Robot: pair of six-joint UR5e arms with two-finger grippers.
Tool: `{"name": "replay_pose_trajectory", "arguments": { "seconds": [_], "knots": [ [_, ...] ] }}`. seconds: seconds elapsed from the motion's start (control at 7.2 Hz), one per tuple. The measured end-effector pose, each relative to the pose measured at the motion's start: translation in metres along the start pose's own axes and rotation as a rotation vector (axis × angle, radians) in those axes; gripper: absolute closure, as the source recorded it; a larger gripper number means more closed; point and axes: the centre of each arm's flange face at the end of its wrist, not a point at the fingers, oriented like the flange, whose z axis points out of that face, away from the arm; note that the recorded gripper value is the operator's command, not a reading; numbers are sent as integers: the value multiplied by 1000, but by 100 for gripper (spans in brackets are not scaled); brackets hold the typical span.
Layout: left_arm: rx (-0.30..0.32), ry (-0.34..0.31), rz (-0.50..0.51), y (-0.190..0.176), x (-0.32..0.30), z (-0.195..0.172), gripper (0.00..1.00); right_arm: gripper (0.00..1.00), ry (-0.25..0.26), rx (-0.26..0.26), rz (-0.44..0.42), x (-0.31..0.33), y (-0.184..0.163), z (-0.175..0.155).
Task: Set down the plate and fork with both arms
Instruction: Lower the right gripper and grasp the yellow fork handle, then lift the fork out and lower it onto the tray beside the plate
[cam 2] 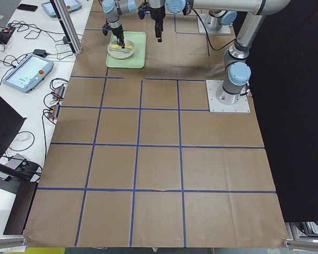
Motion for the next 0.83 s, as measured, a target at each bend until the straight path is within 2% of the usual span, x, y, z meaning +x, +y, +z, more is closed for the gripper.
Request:
{"name": "replay_pose_trajectory", "arguments": {
  "seconds": [0.14, 0.28, 0.56, 0.83],
  "knots": [
    [-9, 0, -1, 1, 0, 6, 0, 99, -19, 1, 3, -1, 2, -8],
    [8, 1, 1, -1, -1, 13, 0, 99, -32, 4, 7, -1, 3, -17],
    [77, 4, 10, -8, 0, 19, 0, 100, -43, -3, 12, 4, 13, -43],
    [56, 1, 9, -12, -2, 29, 0, 100, -43, -23, 12, 20, 24, -67]
  ]
}}
